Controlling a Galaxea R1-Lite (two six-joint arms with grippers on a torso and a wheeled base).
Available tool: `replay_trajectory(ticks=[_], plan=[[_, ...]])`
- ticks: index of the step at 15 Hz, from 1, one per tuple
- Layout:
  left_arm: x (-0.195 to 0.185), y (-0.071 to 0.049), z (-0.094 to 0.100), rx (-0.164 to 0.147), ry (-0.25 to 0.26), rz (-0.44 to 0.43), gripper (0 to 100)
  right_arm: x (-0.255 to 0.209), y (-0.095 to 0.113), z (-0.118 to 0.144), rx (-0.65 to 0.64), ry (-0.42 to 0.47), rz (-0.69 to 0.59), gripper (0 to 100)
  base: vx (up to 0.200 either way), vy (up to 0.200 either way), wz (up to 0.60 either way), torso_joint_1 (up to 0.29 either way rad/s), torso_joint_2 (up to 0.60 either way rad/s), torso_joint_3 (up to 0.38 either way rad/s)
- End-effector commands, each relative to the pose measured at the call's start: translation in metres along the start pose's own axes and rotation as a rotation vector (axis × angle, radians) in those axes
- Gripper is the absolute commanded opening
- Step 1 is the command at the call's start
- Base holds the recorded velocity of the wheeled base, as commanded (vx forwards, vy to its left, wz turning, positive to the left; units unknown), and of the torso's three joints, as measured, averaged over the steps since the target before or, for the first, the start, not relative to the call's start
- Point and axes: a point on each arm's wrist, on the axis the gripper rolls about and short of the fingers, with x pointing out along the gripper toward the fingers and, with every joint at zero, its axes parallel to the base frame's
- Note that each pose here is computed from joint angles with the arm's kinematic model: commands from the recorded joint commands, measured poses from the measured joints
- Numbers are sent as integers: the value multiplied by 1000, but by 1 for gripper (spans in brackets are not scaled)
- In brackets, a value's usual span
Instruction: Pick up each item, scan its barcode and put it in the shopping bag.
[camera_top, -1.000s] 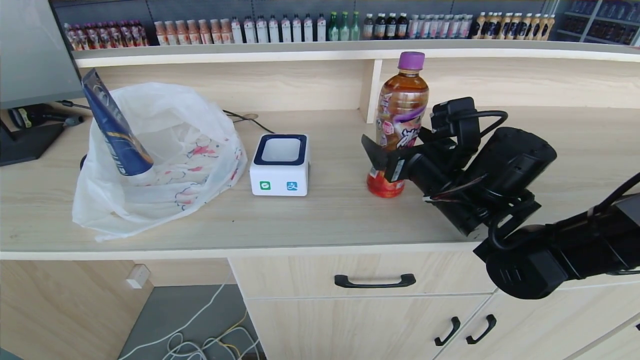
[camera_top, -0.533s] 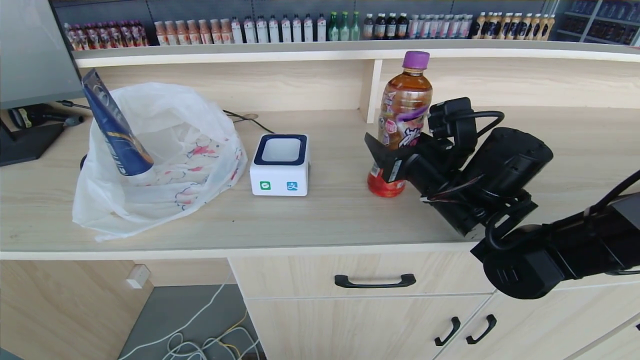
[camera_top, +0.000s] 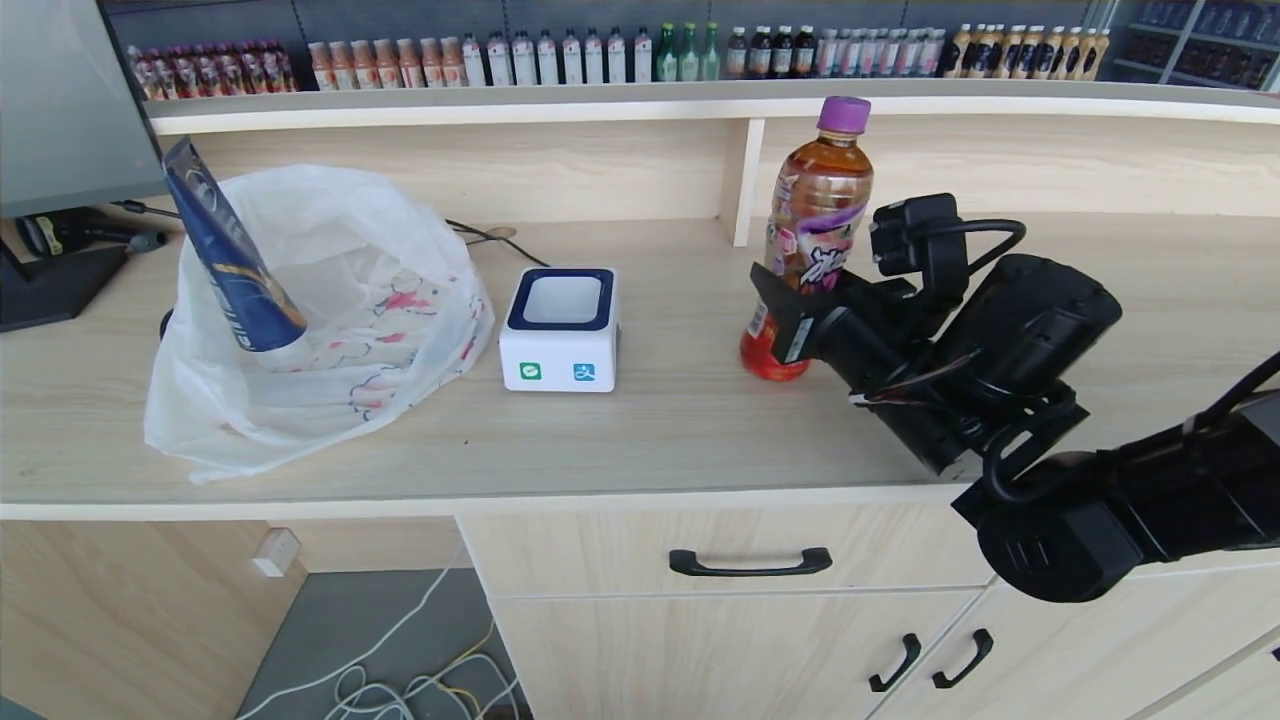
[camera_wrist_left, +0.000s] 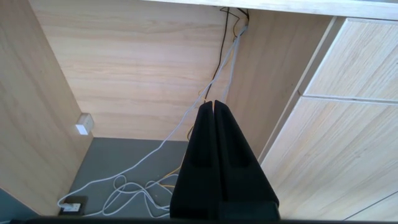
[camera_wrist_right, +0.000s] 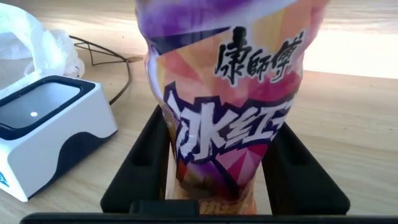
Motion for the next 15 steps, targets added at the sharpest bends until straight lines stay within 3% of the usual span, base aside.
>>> replay_trajectory(ticks=[1,15], plan=[[0,0,0,0,0,0,0,-2,-1,7,2,-18,-1,0,0,0,0,0,0,0],[0,0,0,0,0,0,0,-55,-12,65,46,-108,-3,0,0,0,0,0,0,0]])
